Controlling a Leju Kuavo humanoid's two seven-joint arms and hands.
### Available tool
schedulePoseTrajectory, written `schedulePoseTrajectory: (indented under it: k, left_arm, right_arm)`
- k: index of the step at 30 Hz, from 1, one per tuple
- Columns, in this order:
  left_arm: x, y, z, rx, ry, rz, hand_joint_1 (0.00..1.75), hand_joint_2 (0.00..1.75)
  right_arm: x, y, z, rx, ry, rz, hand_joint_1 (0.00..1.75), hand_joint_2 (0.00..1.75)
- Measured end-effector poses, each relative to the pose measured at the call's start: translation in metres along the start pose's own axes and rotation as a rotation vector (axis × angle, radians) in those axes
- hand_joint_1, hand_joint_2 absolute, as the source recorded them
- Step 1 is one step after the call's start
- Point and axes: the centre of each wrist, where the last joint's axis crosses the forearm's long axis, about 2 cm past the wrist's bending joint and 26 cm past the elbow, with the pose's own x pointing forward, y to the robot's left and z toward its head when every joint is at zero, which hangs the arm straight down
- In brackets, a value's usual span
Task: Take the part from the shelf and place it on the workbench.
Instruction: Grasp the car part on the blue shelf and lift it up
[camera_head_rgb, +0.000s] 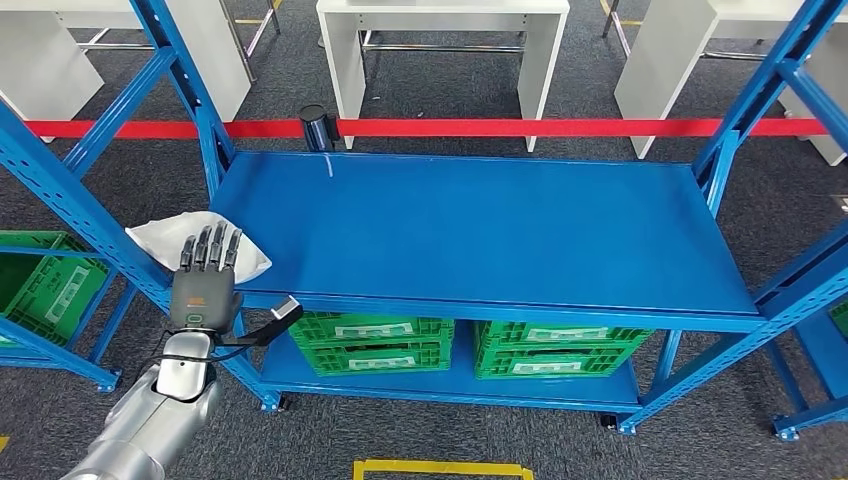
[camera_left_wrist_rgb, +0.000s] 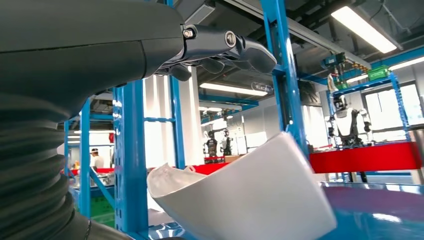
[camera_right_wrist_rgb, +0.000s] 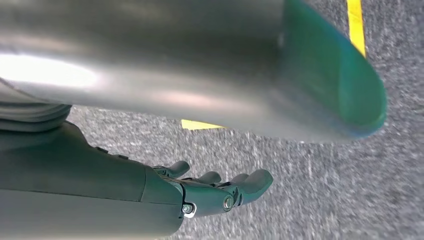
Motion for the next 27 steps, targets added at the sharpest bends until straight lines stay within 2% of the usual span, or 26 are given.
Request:
schedulePoseTrajectory:
  k: [10, 11, 14, 15, 17, 23, 27]
  left_arm:
    - [0.008, 0.001, 0.006, 0.005, 0.015, 0.041, 0.00, 1.75]
    - [0.008, 0.001, 0.007, 0.004, 0.018, 0.043, 0.10, 1.75]
    - [0.007, 0.000, 0.009, 0.001, 0.030, 0.046, 1.32, 1.75]
    - [0.006, 0.000, 0.010, 0.001, 0.033, 0.047, 1.66, 1.75]
    - [0.005, 0.000, 0.010, -0.001, 0.039, 0.049, 1.75, 1.75]
    - [0.001, -0.003, 0.014, -0.013, 0.070, 0.050, 1.69, 1.75]
    - [-0.002, -0.006, 0.019, -0.023, 0.087, 0.050, 1.75, 1.75]
  right_arm:
    - [0.002, -0.017, -0.001, -0.069, -0.038, 0.019, 0.00, 0.00]
    - [0.002, -0.017, -0.001, -0.072, -0.039, 0.022, 0.00, 0.00]
    - [0.002, -0.020, -0.002, -0.079, -0.042, 0.032, 0.00, 0.00]
    - [0.003, -0.020, -0.002, -0.081, -0.043, 0.035, 0.00, 0.00]
    - [0.003, -0.022, -0.002, -0.087, -0.044, 0.038, 0.00, 0.00]
    - [0.004, -0.027, -0.002, -0.098, -0.068, 0.062, 0.00, 0.00]
    - [0.005, -0.030, -0.002, -0.107, -0.082, 0.071, 0.00, 0.00]
